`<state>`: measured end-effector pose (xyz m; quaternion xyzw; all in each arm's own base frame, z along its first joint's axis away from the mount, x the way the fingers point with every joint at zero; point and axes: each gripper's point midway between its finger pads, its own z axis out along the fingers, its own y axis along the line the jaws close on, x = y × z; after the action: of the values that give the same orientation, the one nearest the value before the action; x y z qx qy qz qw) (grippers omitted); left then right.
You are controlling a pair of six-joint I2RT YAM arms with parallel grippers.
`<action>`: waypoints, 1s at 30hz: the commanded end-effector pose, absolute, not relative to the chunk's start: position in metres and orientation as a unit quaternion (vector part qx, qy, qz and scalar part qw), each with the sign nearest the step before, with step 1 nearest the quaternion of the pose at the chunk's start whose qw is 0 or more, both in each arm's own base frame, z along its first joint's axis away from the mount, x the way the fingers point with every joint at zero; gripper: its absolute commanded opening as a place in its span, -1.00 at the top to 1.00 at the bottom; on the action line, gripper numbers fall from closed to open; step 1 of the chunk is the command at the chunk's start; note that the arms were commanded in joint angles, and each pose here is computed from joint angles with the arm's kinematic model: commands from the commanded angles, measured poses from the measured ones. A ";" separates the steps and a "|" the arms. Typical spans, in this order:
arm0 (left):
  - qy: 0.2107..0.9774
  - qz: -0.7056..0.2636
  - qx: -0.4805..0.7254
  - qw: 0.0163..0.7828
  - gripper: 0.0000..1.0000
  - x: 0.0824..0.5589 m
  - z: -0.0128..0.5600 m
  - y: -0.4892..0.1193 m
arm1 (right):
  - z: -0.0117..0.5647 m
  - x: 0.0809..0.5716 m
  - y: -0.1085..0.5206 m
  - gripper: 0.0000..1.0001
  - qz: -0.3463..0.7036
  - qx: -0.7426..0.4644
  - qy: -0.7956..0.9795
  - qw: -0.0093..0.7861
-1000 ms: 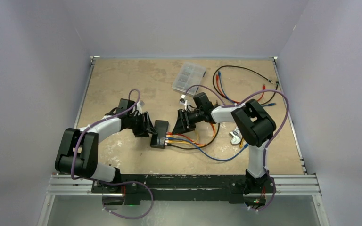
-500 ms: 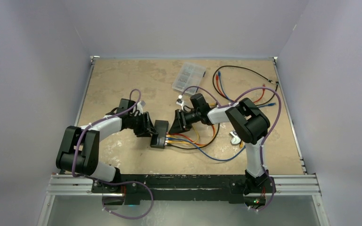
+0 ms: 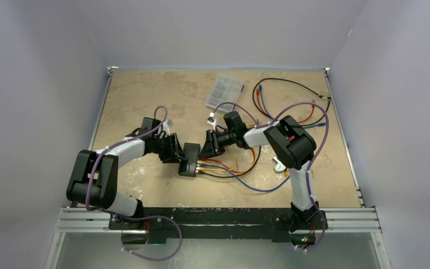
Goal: Pull the plug from the switch port
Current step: Pull the connector from the switch port.
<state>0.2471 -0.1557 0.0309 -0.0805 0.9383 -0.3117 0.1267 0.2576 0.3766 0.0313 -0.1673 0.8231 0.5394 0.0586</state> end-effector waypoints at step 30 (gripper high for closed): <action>0.942 -0.293 -0.091 0.136 0.23 0.254 0.028 -0.148 | 0.019 0.269 0.384 1.00 0.520 -0.169 0.833 0.081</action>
<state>0.2475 -0.1536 0.0293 -0.0829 0.9401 -0.3048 0.1279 0.2617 0.3839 0.0253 -0.1698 0.8222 0.5397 0.0621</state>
